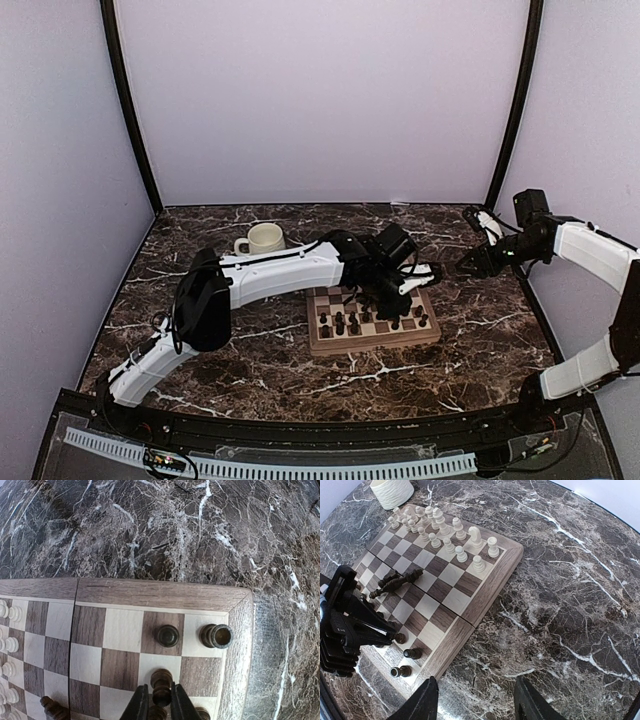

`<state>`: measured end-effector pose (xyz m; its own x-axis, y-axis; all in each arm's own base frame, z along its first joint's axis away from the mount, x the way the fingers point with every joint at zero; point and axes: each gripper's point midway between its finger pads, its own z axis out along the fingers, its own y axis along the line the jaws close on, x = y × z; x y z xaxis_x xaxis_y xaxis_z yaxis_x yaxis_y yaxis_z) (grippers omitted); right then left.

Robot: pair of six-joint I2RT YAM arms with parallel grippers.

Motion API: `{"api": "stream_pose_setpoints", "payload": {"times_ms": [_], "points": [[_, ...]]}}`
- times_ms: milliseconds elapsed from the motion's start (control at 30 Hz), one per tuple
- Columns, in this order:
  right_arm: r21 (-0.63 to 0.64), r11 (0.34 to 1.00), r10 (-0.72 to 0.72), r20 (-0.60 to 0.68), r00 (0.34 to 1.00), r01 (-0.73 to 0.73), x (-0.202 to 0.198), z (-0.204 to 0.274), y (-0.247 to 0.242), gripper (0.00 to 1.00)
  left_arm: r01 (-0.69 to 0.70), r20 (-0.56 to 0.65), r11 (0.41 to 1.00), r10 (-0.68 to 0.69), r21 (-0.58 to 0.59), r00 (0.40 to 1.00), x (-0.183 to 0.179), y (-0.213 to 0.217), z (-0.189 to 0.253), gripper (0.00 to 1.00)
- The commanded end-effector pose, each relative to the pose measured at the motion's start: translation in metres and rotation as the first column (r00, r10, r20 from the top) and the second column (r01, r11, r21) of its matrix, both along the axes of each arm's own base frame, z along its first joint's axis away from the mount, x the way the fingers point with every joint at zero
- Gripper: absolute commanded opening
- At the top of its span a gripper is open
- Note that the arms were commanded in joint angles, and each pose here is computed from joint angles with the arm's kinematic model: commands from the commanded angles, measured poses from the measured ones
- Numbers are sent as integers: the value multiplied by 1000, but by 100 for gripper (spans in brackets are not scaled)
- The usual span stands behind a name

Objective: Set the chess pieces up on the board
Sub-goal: Place the pawn on b7.

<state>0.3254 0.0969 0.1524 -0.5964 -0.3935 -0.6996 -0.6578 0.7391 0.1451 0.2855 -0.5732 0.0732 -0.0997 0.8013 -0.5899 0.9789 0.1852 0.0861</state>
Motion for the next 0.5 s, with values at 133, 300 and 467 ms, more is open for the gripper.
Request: {"api": "stream_pose_setpoints", "payload": {"times_ms": [133,300,467], "points": [[13,1000,15,0,1000,-15,-1,0,3,53,7,35,1000,-7,-21,999,-1,-5,18,30],[15,1000,14,4,1000,-14,-1,2,3,53,-4,65,999,7,-51,998,4,-7,34,37],[20,1000,16,3,1000,-16,-1,2,3,53,-52,91,991,64,-127,994,15,-6,72,39]]}}
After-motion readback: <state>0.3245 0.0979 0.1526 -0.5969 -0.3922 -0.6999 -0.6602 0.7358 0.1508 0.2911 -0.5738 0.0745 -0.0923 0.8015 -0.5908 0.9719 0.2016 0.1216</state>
